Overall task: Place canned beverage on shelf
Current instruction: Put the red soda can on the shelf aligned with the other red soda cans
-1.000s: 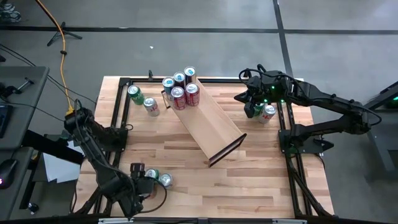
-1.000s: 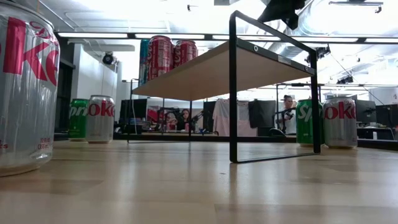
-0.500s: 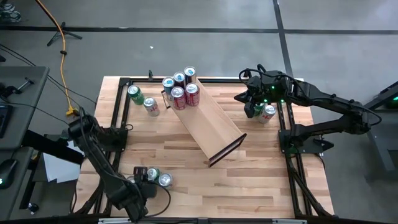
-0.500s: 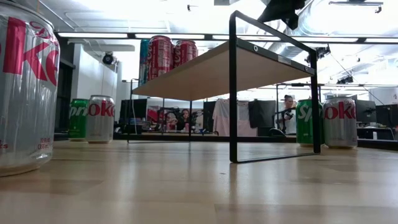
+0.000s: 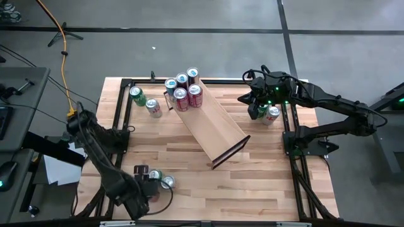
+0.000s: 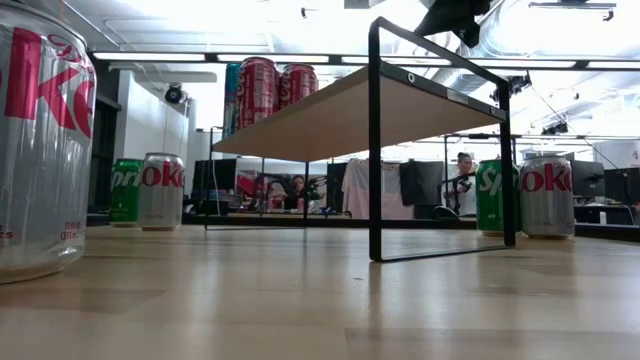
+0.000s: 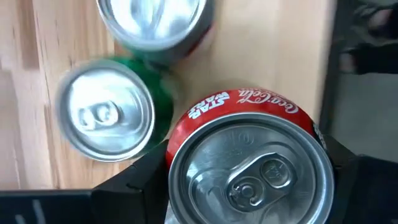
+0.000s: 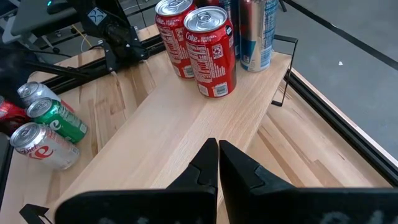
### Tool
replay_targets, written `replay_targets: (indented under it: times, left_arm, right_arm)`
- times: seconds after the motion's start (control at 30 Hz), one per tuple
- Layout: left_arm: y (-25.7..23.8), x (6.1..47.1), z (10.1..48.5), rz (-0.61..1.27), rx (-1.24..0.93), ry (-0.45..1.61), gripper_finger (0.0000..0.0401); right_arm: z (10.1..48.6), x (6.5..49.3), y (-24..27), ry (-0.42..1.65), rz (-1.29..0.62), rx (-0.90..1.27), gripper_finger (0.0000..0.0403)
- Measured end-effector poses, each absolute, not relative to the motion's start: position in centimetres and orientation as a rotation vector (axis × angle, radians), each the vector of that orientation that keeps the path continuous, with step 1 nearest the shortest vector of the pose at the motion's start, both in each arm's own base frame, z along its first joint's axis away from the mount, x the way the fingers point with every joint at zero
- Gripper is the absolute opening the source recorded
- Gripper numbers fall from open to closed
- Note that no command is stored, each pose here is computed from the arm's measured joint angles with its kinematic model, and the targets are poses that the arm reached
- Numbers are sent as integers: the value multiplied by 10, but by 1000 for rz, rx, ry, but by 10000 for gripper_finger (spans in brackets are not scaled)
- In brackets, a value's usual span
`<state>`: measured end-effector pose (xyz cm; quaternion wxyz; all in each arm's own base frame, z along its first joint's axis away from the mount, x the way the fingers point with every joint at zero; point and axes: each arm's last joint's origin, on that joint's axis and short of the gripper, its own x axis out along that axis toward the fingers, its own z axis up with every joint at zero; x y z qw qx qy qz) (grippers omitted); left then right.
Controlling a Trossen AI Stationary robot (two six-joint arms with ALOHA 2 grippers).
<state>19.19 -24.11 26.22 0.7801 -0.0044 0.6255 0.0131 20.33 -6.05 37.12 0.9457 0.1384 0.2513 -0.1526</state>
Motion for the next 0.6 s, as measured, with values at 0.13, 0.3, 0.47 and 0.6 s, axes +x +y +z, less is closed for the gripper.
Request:
replay_targets:
  times: [0.13, 0.3, 0.47, 0.6]
  left_arm:
    - [-223, 196, 314, -84, -90, 1235, 199]
    - [-186, 200, 383, -112, -174, 1001, 199]
    - [-139, 206, 429, 92, -39, 723, 199]
    - [-99, 224, 440, 223, 67, 652, 199]
  right_arm:
    - [371, 203, -60, 512, -311, 282, 0]
    - [371, 203, -60, 512, -305, 284, 0]
    - [374, 205, -59, 476, -249, 352, 0]
    - [381, 213, -56, 390, -157, 364, 0]
